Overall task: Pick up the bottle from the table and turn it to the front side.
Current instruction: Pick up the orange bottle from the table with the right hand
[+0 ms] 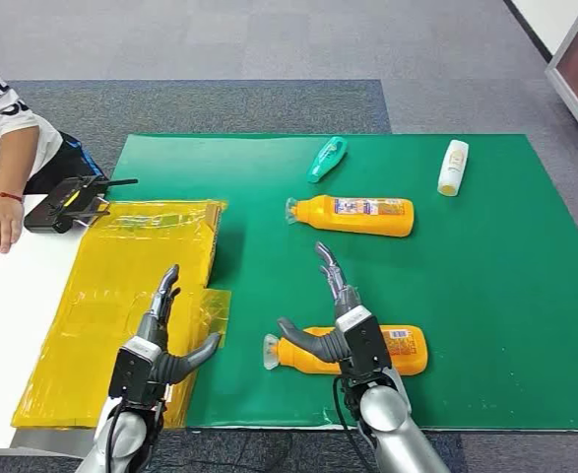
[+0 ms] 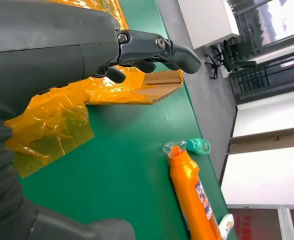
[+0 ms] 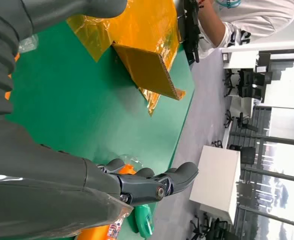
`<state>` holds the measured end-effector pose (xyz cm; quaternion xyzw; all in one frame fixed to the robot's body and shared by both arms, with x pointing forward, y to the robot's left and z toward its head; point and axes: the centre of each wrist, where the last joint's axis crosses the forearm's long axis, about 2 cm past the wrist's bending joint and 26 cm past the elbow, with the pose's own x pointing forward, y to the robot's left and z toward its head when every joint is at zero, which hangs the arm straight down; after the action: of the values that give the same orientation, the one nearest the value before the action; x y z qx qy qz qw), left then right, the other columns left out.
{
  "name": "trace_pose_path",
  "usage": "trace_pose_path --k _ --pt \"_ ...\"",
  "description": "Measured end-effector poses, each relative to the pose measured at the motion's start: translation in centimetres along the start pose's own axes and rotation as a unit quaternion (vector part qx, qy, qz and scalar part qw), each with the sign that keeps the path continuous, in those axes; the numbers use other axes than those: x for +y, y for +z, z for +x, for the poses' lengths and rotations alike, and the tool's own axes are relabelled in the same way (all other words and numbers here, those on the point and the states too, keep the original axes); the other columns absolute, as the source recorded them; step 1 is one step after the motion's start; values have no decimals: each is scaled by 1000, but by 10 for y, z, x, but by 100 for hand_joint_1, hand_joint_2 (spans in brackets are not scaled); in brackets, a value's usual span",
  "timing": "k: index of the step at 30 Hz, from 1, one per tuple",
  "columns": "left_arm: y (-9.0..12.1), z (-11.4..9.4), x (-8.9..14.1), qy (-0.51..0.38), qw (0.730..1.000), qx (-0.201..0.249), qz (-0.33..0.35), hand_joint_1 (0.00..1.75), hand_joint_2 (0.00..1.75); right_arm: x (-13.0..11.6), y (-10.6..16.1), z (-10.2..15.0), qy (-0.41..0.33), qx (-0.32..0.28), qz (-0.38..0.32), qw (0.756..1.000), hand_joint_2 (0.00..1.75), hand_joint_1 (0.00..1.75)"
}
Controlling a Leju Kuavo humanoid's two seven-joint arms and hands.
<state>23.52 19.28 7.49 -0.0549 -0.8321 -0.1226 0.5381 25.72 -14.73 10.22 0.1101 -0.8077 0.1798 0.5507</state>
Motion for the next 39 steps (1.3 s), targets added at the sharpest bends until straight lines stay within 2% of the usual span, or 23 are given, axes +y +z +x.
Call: trace_pose_path --k 27,33,39 --pt "0 0 0 0 1000 0 0 0 175 0 0 -1 4 1 1 1000 175 0" --pt "0 0 0 0 1000 0 0 0 175 -6 0 -2 67 0 6 998 175 0" --pt "0 -1 3 -2 1000 1 5 0 175 -21 1 -5 123 10 40 992 175 0"
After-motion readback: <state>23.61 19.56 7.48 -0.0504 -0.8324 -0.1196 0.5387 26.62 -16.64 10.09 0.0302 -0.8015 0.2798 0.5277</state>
